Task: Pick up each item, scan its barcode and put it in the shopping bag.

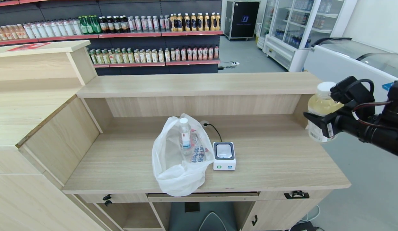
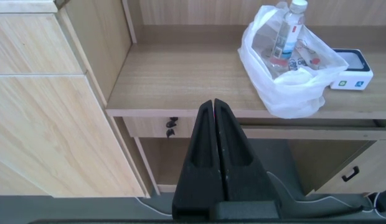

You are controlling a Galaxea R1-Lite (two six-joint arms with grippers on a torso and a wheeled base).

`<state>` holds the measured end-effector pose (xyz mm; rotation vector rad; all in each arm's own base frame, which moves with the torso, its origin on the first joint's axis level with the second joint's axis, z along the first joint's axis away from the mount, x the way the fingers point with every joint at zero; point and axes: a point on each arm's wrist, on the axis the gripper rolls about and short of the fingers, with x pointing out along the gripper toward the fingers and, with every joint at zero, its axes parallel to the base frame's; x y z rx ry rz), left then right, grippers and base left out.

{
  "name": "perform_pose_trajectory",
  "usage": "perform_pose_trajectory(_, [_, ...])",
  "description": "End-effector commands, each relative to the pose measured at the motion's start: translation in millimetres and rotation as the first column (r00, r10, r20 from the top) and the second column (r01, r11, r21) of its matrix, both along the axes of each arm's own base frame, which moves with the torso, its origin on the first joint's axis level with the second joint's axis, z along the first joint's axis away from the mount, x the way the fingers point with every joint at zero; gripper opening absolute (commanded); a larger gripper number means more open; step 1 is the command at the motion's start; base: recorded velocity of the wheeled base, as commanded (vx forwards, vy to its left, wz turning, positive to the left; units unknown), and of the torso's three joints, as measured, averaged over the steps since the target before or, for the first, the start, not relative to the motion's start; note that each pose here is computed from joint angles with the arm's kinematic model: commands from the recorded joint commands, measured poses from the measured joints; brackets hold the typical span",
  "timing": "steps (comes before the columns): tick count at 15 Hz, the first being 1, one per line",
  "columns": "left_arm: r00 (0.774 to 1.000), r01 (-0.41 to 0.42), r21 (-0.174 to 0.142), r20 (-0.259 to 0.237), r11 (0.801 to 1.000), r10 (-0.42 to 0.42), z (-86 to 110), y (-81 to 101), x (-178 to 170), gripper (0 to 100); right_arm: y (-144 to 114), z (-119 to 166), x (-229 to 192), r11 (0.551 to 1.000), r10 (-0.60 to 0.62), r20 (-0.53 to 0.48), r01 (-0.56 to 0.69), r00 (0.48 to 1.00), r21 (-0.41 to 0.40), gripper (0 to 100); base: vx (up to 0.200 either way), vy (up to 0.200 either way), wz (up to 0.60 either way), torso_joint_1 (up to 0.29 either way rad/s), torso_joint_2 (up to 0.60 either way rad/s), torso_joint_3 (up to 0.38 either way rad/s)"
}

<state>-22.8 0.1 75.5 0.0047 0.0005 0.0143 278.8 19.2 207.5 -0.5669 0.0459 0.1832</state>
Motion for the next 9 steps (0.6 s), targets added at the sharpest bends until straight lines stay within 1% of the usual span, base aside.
perform_pose_trajectory(1, [1.0,-0.001,0.0,0.0,1.0,0.001,0.0,0.0,0.0,0,-11.6,-10.7,7.1,0.996,-0.033,-0.02,0.031,0.999,-0.086,0,0.0,0.0,0.0,0.0,0.0,0.0])
perform_pose_trajectory(2, [1.0,-0.001,0.0,0.0,1.0,0.001,0.0,0.0,0.0,0,-20.1,-12.1,8.6,0.991,-0.044,-0.02,0.041,0.999,-0.131,0,0.0,0.0,0.6,0.007,0.0,-0.002])
perform_pose_trajectory(3, [1.0,-0.001,0.0,0.0,1.0,0.001,0.0,0.0,0.0,0,-24.8,-17.6,9.5,0.986,-0.031,-0.031,0.025,0.999,-0.166,0,0.0,0.0,0.6,0.007,0.0,0.002])
perform_pose_trajectory(5, [1.0,-0.001,0.0,0.0,1.0,0.001,0.0,0.0,0.0,0,-31.5,-24.9,12.9,0.975,-0.042,-0.021,0.037,0.999,-0.218,0,0.0,0.0,0.6,0.005,0.0,0.002])
perform_pose_trajectory(7, [1.0,-0.001,0.0,0.0,1.0,0.001,0.0,0.0,0.0,0,-32.0,-29.1,20.7,0.973,-0.021,0.021,0.025,1.0,-0.228,0,0.0,0.0,0.6,0.0,0.0,0.005])
perform_pose_trajectory(9, [1.0,-0.001,0.0,0.0,1.0,0.001,0.0,0.0,0.0,0,-34.8,-31.8,28.1,0.955,0.035,0.071,-0.012,0.997,-0.297,0,0.0,0.0,0.6,0.007,0.01,0.0])
